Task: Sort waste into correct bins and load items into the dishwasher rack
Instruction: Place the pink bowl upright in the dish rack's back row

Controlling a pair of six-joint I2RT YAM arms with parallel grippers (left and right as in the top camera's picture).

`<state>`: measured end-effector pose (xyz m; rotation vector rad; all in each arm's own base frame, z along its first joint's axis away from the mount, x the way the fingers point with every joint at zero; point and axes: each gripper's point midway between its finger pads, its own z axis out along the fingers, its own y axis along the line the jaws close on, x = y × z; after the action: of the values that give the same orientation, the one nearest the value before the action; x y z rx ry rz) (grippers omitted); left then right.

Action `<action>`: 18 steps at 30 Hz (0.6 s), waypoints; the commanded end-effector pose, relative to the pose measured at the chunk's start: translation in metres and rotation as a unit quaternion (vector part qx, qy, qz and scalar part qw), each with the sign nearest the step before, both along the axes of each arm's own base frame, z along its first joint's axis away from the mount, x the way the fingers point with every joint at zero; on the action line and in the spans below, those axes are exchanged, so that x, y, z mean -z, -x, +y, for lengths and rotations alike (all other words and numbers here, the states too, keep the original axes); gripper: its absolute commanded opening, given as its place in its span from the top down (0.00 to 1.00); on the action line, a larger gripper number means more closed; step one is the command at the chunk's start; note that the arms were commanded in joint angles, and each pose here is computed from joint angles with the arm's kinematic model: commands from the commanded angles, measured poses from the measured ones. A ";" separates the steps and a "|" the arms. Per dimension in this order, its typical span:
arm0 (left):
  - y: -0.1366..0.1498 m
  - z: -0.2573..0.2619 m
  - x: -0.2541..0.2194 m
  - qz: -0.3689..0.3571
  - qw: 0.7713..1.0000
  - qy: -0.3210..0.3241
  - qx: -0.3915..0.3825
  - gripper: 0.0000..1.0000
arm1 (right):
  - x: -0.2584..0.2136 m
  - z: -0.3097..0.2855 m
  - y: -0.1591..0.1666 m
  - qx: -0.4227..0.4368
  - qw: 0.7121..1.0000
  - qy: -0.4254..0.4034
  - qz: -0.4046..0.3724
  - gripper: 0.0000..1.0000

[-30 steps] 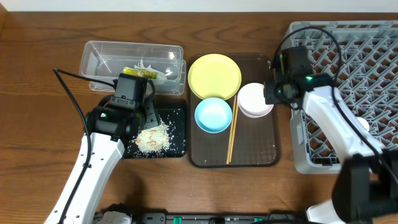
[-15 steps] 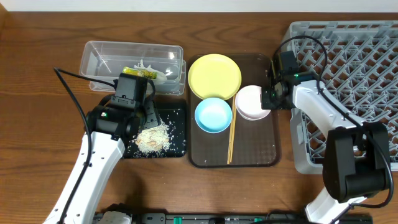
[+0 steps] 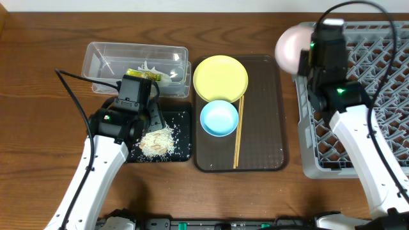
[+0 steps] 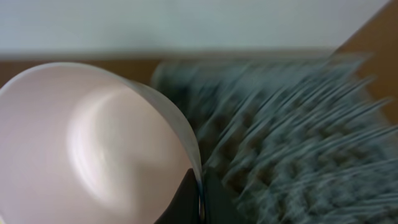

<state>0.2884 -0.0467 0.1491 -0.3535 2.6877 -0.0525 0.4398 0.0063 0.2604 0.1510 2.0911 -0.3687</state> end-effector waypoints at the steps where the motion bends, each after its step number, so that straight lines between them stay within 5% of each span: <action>1: -0.001 0.003 0.003 0.003 1.000 -0.005 -0.010 0.33 | -0.021 -0.038 0.000 0.053 0.989 0.141 0.004 0.99; 9: -0.002 0.003 0.003 0.001 1.000 -0.005 -0.010 0.31 | -0.042 -0.072 -0.037 0.065 0.955 0.288 -0.009 1.00; 18: -0.002 0.003 0.003 0.001 1.000 -0.005 -0.010 0.30 | -0.002 -0.107 -0.077 0.080 0.931 0.355 0.016 0.99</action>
<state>0.2902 -0.0466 0.1487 -0.3582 2.6833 -0.0509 0.5111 -0.0864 0.2782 -0.0508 1.8218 -1.0897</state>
